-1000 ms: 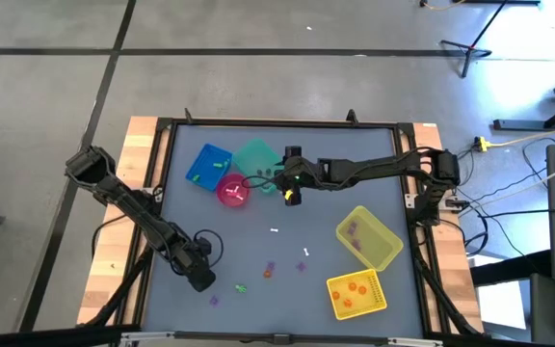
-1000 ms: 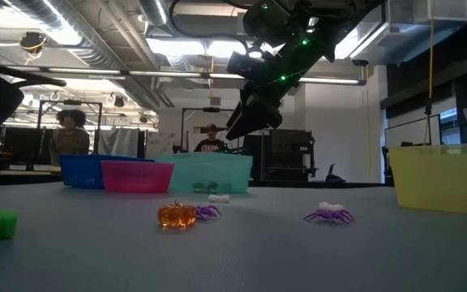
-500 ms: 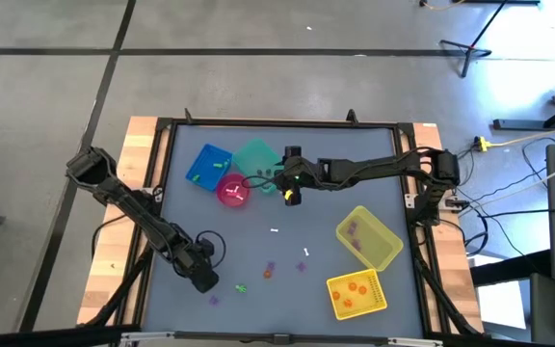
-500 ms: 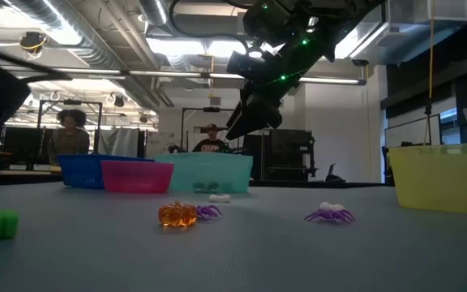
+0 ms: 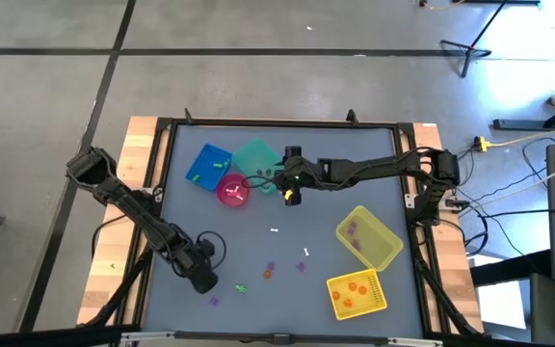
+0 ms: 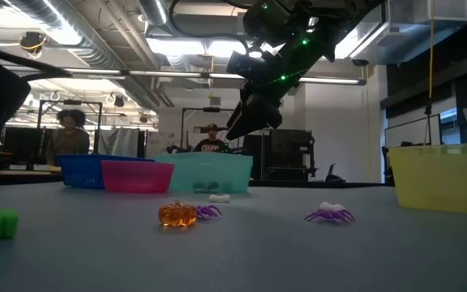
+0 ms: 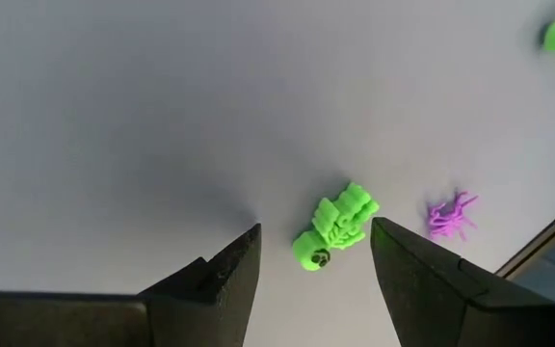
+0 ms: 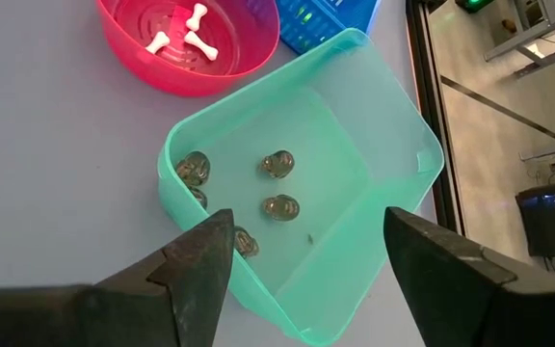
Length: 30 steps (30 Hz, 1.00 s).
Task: Sort Halloween decoration
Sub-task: Put the green skeleton toy into the blue bin
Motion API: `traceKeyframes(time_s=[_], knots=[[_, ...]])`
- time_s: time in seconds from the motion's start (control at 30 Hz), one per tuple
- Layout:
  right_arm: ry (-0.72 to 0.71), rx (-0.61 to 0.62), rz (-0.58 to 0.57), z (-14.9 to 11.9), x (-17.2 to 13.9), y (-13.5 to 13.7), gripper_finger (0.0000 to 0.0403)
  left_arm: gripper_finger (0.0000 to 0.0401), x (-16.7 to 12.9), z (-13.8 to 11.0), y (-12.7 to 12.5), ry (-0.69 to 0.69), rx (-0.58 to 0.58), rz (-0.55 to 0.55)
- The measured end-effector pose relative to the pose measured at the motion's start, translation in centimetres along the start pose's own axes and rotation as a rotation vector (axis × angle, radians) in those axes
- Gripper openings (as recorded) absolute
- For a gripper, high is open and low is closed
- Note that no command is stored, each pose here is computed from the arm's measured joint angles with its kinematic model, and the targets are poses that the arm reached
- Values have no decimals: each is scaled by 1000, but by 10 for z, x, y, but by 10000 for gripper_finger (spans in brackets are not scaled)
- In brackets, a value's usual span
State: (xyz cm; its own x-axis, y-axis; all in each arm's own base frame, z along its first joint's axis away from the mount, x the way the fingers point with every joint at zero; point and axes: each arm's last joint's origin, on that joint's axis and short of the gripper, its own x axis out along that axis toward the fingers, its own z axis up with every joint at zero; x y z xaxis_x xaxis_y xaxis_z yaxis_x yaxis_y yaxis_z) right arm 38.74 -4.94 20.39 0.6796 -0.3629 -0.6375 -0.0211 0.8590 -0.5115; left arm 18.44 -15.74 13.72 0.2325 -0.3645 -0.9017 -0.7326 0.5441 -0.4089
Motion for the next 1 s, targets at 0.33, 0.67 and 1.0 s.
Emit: traceKeyframes(time_s=[0.33, 0.67, 1.0], knots=[[0, 0, 0, 0, 0, 0, 266, 181, 1, -12, 0, -103, 222, -8], [0, 0, 0, 0, 0, 0, 266, 181, 2, -23, -1, -216, 386, -19], [0, 0, 0, 0, 0, 0, 266, 181, 2, -29, 0, -246, 519, -6]])
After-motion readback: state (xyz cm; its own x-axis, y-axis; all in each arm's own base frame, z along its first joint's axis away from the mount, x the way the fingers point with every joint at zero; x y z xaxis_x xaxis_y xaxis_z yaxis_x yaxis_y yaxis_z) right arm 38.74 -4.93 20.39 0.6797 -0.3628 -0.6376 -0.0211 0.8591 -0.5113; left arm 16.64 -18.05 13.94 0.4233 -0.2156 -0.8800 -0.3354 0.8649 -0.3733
